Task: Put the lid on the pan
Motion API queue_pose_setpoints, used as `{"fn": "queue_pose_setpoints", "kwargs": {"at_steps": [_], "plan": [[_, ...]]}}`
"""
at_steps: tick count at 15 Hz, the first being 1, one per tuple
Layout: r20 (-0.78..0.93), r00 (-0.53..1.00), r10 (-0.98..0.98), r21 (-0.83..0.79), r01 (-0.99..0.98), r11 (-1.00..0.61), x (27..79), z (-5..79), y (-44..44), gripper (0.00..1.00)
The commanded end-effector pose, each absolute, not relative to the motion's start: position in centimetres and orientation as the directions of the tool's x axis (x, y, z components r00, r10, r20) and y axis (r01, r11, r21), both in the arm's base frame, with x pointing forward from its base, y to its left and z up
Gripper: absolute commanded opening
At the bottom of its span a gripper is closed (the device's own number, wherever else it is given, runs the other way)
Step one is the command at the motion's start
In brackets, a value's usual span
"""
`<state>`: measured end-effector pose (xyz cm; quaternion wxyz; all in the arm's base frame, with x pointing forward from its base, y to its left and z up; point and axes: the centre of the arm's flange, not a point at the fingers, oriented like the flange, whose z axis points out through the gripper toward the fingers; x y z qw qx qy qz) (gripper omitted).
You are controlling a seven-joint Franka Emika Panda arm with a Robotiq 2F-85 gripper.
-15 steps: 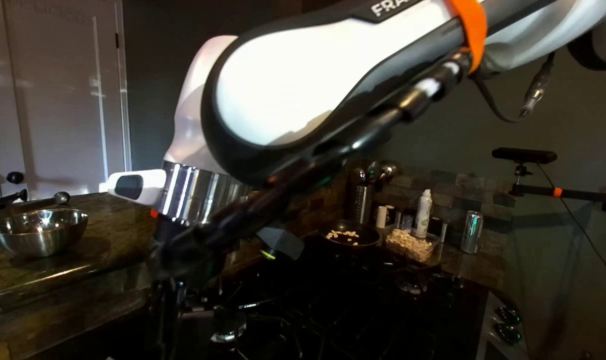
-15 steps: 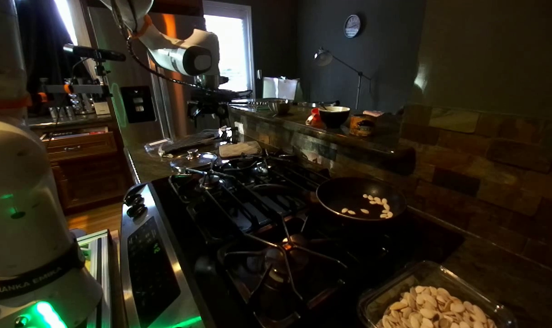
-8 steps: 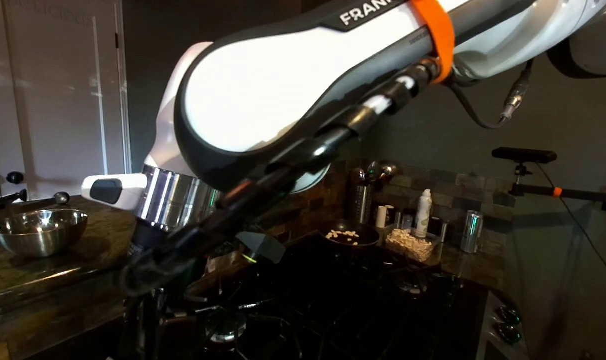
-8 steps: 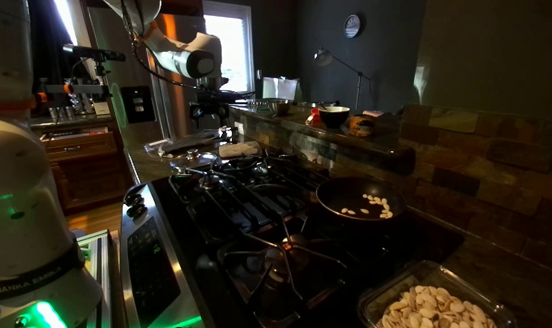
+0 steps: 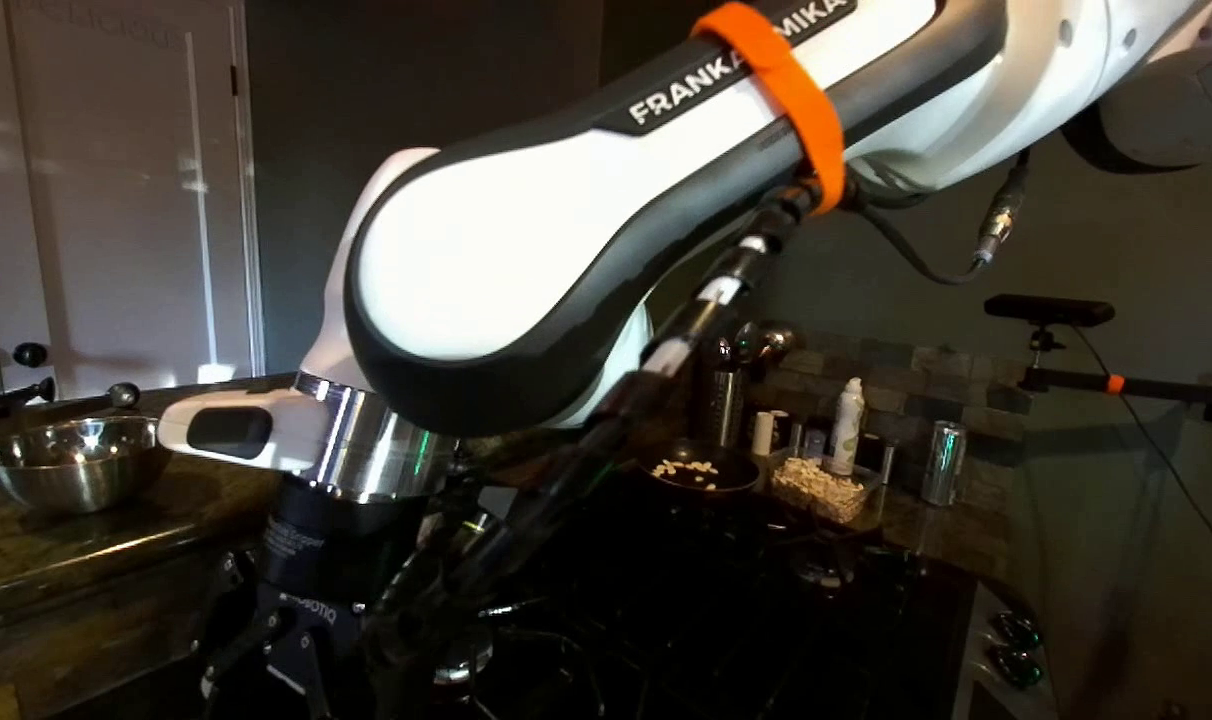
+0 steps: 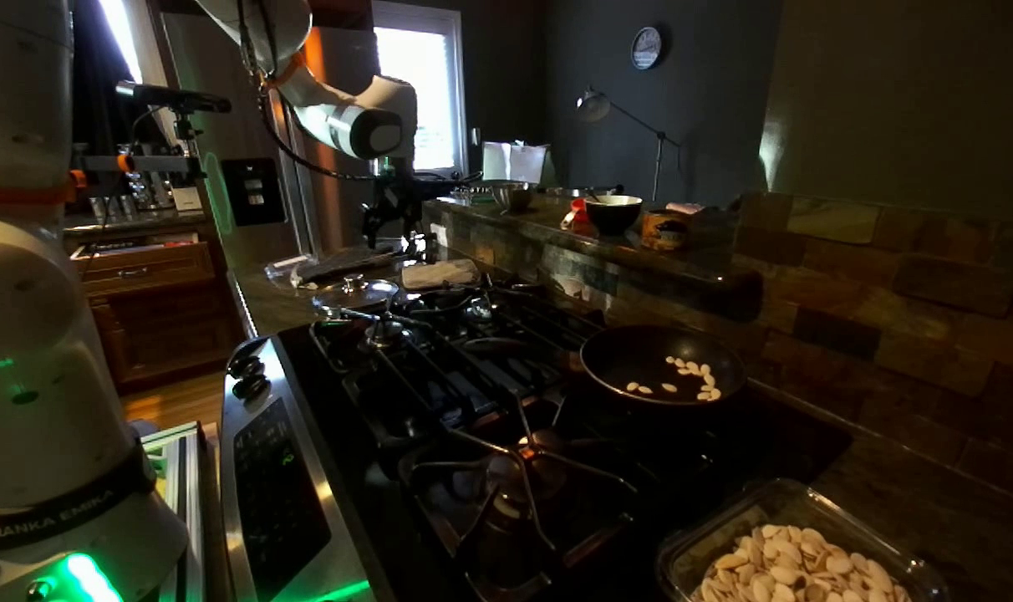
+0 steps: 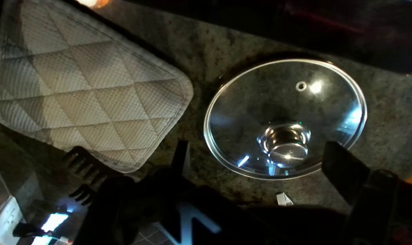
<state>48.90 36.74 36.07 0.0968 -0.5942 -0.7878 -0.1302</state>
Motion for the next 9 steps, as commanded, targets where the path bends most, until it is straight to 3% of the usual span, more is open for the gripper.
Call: {"fn": "queue_pose_setpoints", "kwargs": {"at_steps": [1, 6, 9], "plan": [[0.351, -0.446, 0.824, 0.19, 0.895, 0.404, 49.7, 33.4, 36.6, 1.0], [0.404, -0.622, 0.671, 0.311, 0.783, 0.539, 50.9, 30.4, 39.3, 1.0], [0.507, -0.637, 0.581, 0.298, 0.762, 0.575, 50.4, 30.5, 41.5, 1.0]]}}
